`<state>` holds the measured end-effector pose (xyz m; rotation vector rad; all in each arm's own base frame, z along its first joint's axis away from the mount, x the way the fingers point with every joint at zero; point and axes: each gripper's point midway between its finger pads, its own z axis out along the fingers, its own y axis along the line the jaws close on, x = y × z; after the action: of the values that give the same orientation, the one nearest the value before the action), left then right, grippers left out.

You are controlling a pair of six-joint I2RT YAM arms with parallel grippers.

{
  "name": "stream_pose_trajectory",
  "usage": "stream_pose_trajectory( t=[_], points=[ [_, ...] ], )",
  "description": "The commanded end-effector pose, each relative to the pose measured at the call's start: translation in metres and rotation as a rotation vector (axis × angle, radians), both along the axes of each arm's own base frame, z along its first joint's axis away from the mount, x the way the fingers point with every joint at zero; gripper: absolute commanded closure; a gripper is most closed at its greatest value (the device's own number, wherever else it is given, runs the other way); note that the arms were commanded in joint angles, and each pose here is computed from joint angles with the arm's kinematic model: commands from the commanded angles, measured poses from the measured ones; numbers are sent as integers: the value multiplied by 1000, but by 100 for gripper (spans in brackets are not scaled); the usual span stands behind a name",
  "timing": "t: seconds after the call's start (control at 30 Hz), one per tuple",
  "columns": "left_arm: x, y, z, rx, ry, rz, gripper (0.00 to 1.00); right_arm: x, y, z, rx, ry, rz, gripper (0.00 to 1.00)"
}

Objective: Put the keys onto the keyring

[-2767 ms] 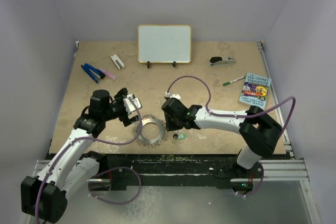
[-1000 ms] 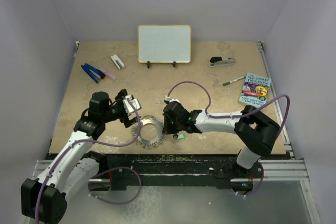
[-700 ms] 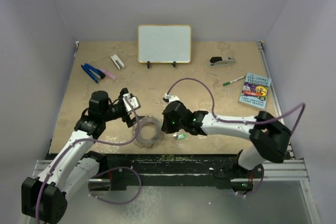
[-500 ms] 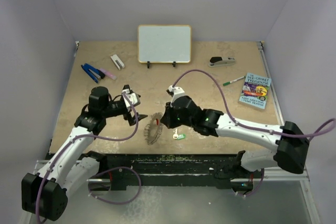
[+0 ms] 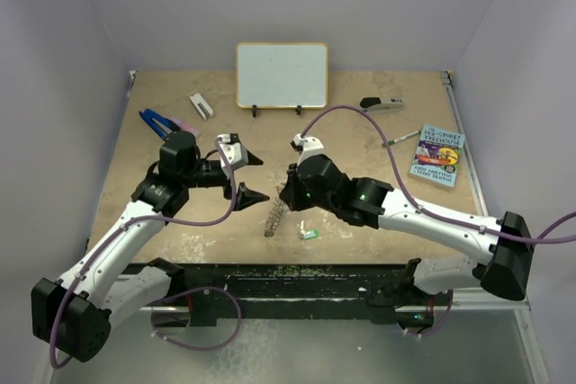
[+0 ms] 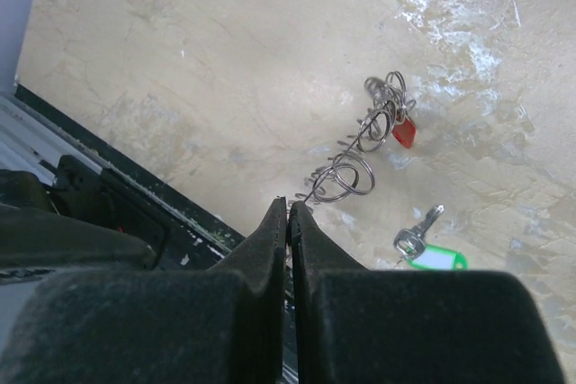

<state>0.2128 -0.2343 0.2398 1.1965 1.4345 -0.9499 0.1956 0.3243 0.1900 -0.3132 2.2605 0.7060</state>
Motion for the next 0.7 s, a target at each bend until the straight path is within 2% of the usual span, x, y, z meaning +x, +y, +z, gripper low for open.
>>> stream_pose_trajectory(
  t=[0.0, 0.2, 0.37, 0.67],
  points=[
    [-10, -12, 17, -47, 36, -55, 2, 9, 9, 33, 45, -40, -57, 100],
    [-4, -13, 7, -38, 45, -12, 2, 7, 15, 46, 60, -48, -71, 100],
    [-13, -17, 15, -69, 59, -54, 2, 8, 15, 54, 77, -51, -89, 100],
    [-19, -20, 3, -74, 109, -59, 2, 8, 19, 72, 119, -59, -103, 100]
  ],
)
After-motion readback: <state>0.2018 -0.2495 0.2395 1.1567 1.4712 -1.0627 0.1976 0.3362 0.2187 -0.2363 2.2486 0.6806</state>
